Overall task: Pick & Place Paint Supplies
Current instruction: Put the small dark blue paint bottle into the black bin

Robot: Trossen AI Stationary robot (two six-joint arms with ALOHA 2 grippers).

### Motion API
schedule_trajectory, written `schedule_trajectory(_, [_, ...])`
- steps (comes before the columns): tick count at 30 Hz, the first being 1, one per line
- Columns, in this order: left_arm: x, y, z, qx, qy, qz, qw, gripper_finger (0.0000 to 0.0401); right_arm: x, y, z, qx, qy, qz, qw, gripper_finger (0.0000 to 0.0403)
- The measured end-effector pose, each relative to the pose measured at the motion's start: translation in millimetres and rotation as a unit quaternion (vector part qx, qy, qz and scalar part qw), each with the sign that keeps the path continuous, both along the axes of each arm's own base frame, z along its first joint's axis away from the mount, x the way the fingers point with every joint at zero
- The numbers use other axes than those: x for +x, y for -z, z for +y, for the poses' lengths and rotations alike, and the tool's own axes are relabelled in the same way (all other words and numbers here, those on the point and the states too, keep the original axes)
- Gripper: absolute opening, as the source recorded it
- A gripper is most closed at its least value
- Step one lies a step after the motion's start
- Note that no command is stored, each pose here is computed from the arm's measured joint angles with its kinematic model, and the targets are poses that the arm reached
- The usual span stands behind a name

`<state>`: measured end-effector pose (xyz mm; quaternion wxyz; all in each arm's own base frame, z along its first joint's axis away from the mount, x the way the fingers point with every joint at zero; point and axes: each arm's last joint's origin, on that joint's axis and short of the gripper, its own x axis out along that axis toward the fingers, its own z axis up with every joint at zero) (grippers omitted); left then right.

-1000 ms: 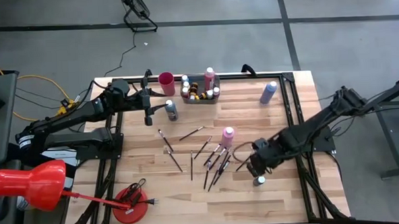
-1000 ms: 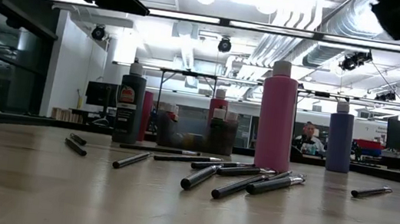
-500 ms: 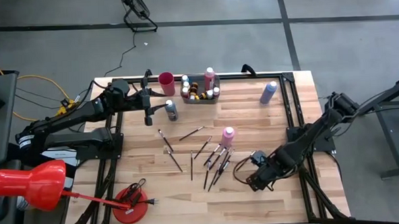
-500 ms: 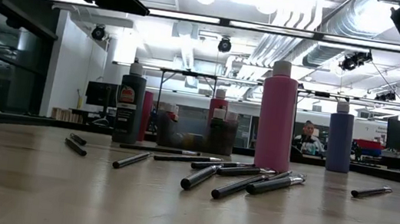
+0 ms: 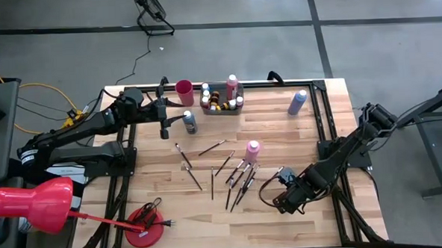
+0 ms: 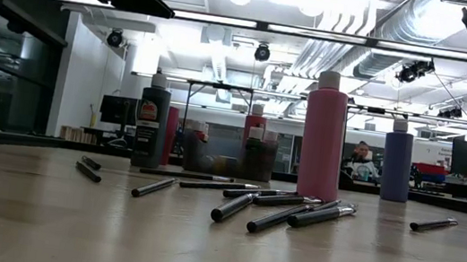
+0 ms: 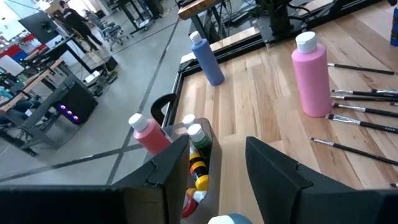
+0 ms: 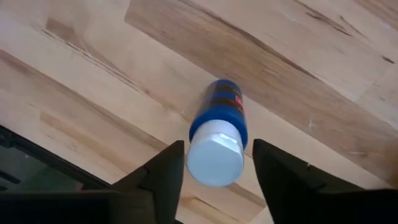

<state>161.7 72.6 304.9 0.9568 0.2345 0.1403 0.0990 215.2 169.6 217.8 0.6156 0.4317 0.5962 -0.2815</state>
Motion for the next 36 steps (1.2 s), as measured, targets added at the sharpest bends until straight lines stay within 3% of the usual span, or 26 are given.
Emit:
schedule_trajectory(8, [0,0,0,0.000,0.000,0.000,1.000,0.0152,0,0,-1,-0.008,0.002,-0.002,1.000,0.0118])
schedule_trajectory(12, [0,0,0,0.000,0.000,0.000,1.000,0.0152,1,-3,0,-0.009,-0.010,-0.009,1.000,0.0115])
schedule_trajectory(16, [0,0,0,0.000,0.000,0.000,1.000,0.0152,3,-21,-7,-0.010,-0.021,-0.023,0.999,0.0115])
schedule_trajectory(20, [0,0,0,0.000,0.000,0.000,1.000,0.0152,0,-52,-21,-0.045,-0.030,-0.022,0.998,0.0115])
schedule_trajectory(30, [0,0,0,0.000,0.000,0.000,1.000,0.0152,2,-145,-93,-0.167,-0.060,-0.054,0.983,0.0115])
schedule_trajectory(36, [0,0,0,0.000,0.000,0.000,1.000,0.0152,15,-172,-163,-0.223,-0.062,-0.085,0.969,0.0115])
